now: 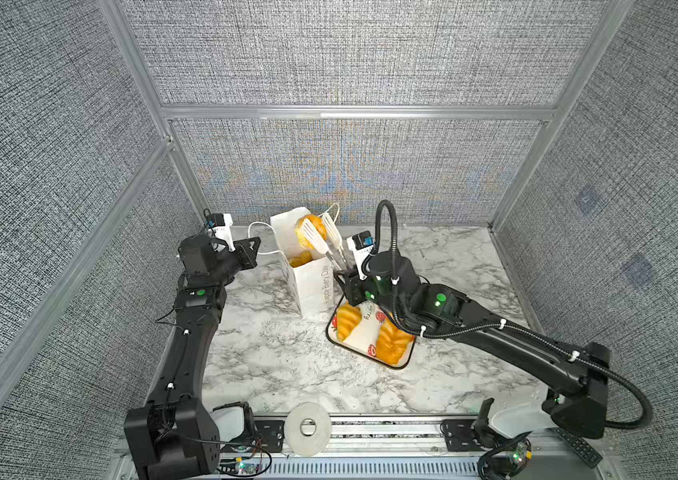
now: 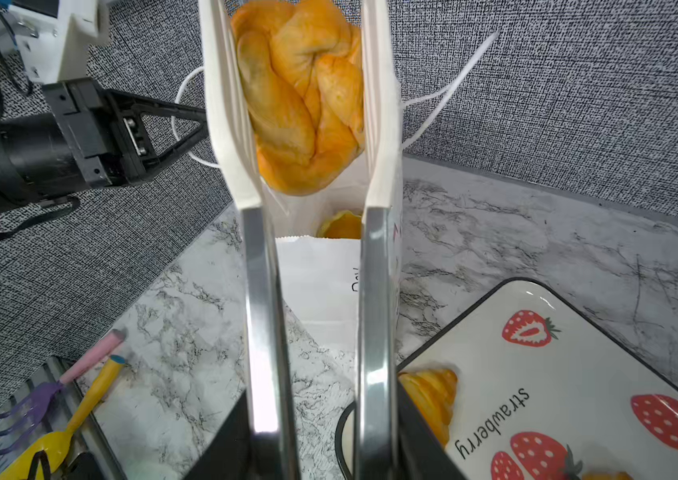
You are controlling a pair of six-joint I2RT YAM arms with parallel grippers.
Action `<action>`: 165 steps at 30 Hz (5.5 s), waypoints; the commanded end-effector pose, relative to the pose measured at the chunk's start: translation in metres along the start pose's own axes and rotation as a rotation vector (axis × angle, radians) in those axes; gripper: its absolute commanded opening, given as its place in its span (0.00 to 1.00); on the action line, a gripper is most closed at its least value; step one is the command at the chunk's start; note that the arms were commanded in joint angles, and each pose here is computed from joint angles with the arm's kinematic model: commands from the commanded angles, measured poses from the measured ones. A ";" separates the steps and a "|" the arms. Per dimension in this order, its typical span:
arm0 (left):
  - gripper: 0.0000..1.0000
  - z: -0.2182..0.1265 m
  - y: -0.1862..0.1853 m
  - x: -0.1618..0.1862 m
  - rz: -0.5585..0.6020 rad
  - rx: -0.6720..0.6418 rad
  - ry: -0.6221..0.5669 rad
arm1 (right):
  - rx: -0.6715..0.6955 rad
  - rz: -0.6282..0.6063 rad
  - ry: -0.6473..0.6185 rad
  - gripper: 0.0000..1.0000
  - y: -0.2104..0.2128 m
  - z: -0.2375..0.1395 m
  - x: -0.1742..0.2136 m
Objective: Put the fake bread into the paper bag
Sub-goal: 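Lower the knotted bun into the bag and open the tongs, then raise the open tongs out of the bag toward the tray, then lower the tongs with the right gripper onto the croissant on the tray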
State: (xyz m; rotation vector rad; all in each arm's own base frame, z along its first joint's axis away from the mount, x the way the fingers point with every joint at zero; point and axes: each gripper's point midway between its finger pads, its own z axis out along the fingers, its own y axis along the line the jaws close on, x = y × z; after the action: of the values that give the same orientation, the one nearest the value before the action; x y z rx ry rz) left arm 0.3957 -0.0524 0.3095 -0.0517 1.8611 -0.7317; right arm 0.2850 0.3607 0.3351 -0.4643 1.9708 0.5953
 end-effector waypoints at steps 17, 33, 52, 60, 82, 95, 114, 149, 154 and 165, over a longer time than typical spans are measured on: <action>0.00 -0.001 -0.004 -0.003 0.017 0.016 -0.012 | 0.053 0.012 0.070 0.42 -0.002 0.041 -0.023; 0.00 -0.002 -0.005 -0.004 0.020 0.013 -0.016 | 0.059 0.059 0.150 0.42 -0.008 0.072 -0.024; 0.00 -0.002 -0.005 -0.004 0.020 0.014 -0.015 | 0.033 0.063 0.172 0.53 -0.006 0.084 -0.026; 0.00 -0.003 -0.005 -0.005 0.020 0.014 -0.017 | 0.028 0.060 0.163 0.56 -0.006 0.081 -0.030; 0.00 -0.002 -0.005 -0.005 0.019 0.015 -0.016 | 0.080 0.071 0.077 0.56 -0.026 0.032 -0.045; 0.00 -0.002 -0.005 -0.005 0.019 0.016 -0.015 | 0.140 0.094 0.077 0.56 -0.051 0.010 -0.030; 0.00 -0.001 -0.004 -0.004 0.016 0.016 -0.013 | 0.205 0.163 0.143 0.56 -0.085 -0.018 0.032; 0.00 -0.001 -0.003 -0.003 0.013 0.015 -0.011 | 0.183 0.327 0.467 0.56 -0.088 -0.010 0.175; 0.00 -0.001 -0.003 -0.003 0.013 0.016 -0.011 | 0.177 0.331 0.499 0.56 -0.083 -0.011 0.189; 0.00 -0.001 -0.004 -0.004 0.014 0.017 -0.013 | 0.166 0.325 0.564 0.56 -0.071 -0.006 0.214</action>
State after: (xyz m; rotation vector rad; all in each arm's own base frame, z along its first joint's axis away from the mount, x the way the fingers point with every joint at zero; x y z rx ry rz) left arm 0.3950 -0.0522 0.3109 -0.0504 1.8575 -0.7308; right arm 0.2229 0.2786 0.1285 -0.2398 2.6595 0.4982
